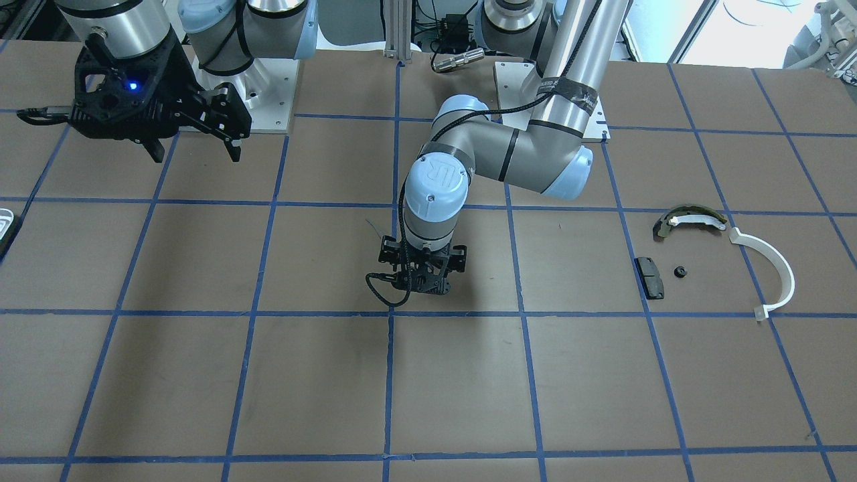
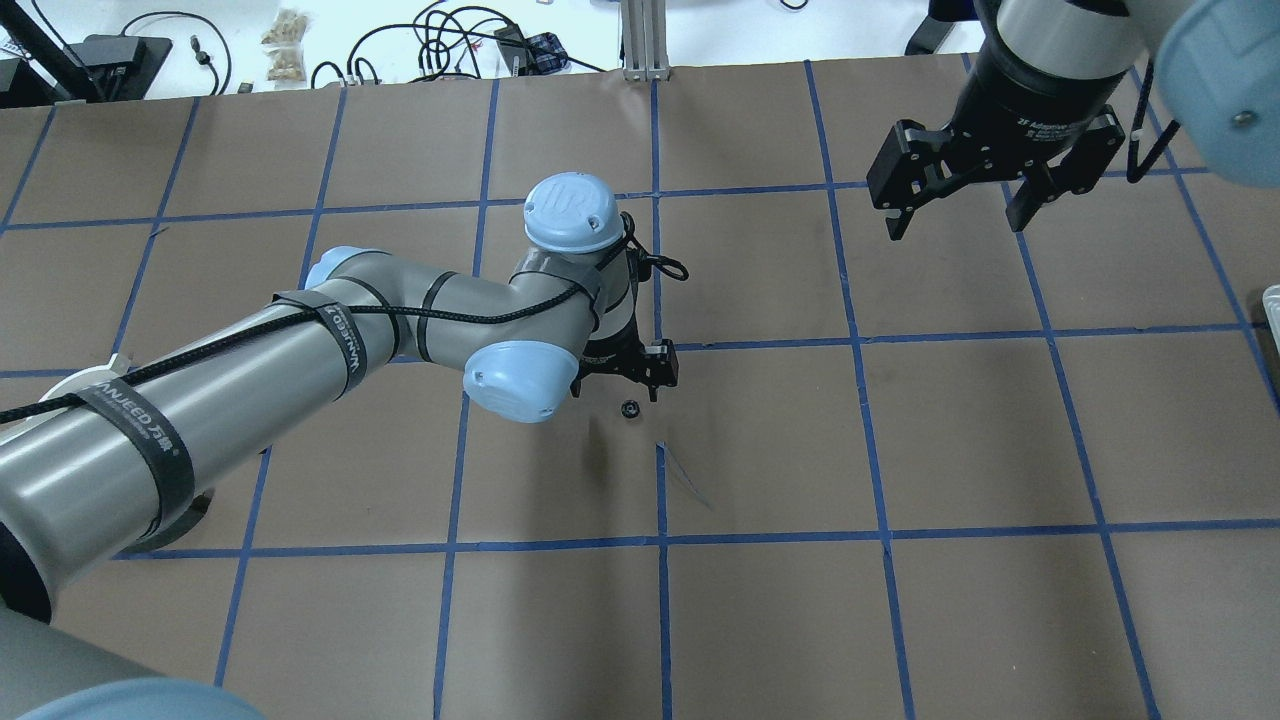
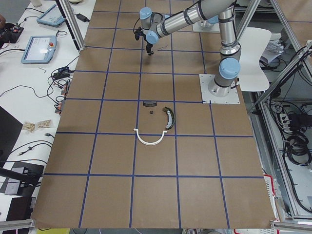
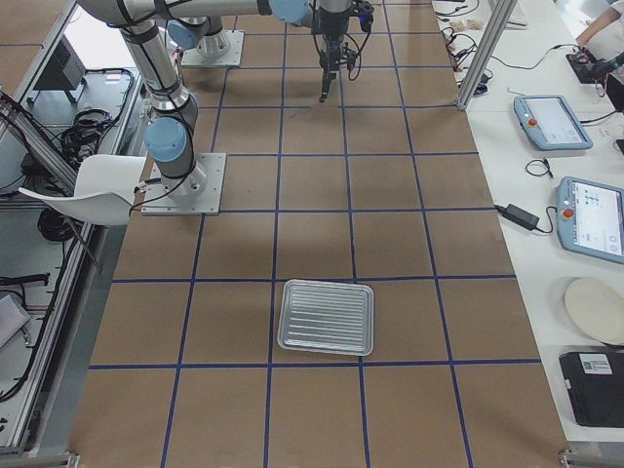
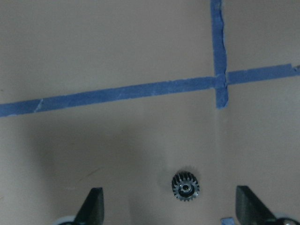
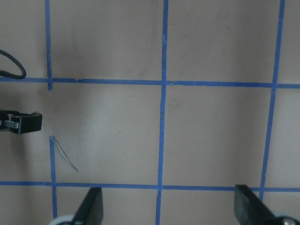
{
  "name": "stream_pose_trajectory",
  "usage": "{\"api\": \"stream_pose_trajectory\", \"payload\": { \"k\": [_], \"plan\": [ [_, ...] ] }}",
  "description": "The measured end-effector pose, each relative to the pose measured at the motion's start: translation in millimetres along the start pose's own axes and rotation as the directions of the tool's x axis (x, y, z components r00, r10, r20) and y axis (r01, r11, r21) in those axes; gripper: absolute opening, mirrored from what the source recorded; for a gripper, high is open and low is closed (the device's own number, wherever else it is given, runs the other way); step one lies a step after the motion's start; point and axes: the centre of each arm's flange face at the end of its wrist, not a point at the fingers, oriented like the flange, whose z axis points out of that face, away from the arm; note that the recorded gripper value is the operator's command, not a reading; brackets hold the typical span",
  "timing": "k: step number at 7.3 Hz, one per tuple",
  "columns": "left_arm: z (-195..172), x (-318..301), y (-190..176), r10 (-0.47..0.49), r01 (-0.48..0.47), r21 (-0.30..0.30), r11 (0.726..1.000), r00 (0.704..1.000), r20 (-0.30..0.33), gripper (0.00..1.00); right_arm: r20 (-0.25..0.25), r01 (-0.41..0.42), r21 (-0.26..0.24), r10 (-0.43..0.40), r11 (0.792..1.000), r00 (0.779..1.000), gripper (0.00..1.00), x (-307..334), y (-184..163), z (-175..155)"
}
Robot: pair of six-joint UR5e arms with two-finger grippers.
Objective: Place bearing gear from tray to pile
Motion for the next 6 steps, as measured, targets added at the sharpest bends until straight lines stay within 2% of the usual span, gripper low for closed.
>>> {"api": "stream_pose_trajectory", "payload": {
  "k": [1,2,3,4,5,6],
  "plan": [
    [5,0,2,0.0,0.0,-0.008,1.0,1.0,0.001,0.89,-0.002,0.001,0.027,-0.001,1.0,1.0,1.0,0,-2,-1],
    [10,0,2,-0.001,0.001,-0.016,1.0,1.0,0.003,0.58,-0.004,0.002,0.04,-0.002,0.999,1.0,1.0,0,-4,-2],
    [14,1,1,-0.001,0.001,-0.021,1.0,1.0,0.003,0.41,-0.016,0.002,0.044,-0.001,0.999,1.0,1.0,1,-5,-1],
    [16,1,1,0.001,-0.001,-0.023,1.0,1.0,0.003,0.15,-0.035,-0.001,0.044,0.002,0.999,0.999,1.0,3,-6,0],
    [17,2,1,0.002,-0.002,-0.024,1.0,1.0,0.003,0.0,-0.045,-0.002,0.043,0.004,0.999,0.999,1.0,4,-6,1],
    [17,3,1,0.004,-0.003,-0.025,1.0,1.0,0.002,0.0,-0.049,-0.002,0.046,0.005,0.999,0.999,1.0,4,-6,1]
  ]
}}
